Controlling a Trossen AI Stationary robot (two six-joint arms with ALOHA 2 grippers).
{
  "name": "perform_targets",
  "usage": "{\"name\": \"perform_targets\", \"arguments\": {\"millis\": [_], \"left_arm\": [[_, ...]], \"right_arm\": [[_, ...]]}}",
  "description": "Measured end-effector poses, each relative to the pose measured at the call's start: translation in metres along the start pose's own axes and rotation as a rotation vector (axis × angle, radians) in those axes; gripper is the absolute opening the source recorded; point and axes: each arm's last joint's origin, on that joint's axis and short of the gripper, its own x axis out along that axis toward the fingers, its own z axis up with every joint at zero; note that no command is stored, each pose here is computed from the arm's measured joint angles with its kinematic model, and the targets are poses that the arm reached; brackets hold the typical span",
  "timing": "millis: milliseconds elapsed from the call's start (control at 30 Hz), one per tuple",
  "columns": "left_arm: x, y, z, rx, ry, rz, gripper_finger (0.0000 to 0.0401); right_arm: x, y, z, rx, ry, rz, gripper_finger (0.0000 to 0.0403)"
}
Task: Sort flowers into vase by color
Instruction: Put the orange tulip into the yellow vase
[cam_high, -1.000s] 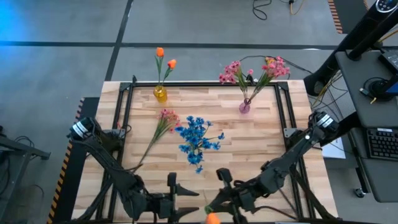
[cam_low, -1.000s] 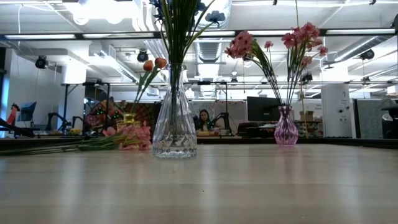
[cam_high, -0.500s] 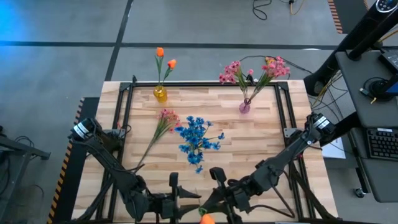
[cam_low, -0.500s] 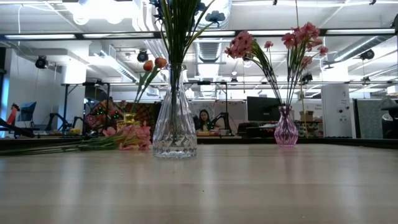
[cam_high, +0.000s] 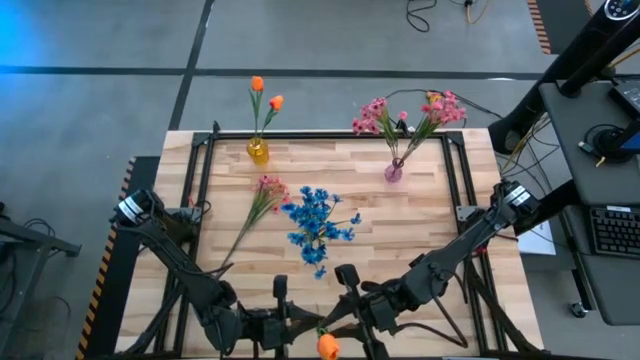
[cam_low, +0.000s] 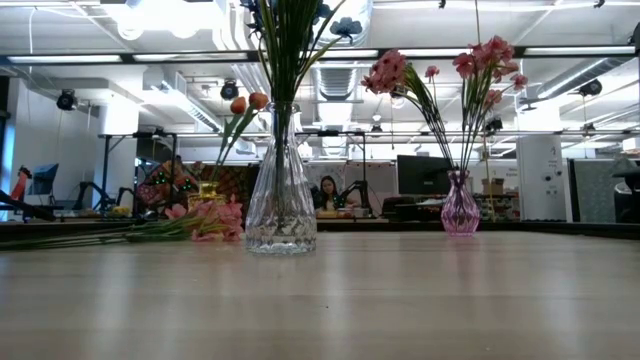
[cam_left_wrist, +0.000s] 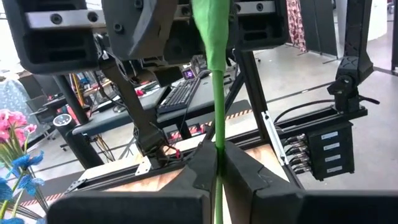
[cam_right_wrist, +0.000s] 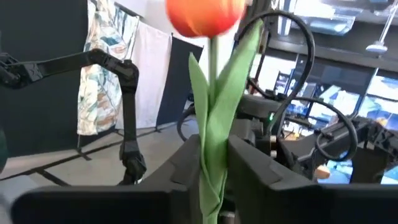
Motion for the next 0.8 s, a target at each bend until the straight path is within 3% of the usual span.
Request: {"name": "perform_targets", "arguments": {"millis": [233,400,633,800], "left_arm": [[-0.003,0.005,0.002,0.008,0.024,0.059,0.0001],[-0.01,0.016,0.007,0.059,0.07,0.075,0.0001],[-0.036,0.057,0.033,0.077,0.116,0.121,0.0],[-0.06,0.098,0.044,0.082,0.186,0.293,0.0]], "right_arm": [[-0.012,-0.009,0.013,0.01,0.088,-0.087,0.0138],[-0.029,-0.016,0.025,0.092,0.211,-0.084,0.0173],[-0.053,-0.026,0.045,0.173,0.285,-0.08,0.0189],[-0.065,-0.031,0.052,0.198,0.332,-0.077,0.0186]]}}
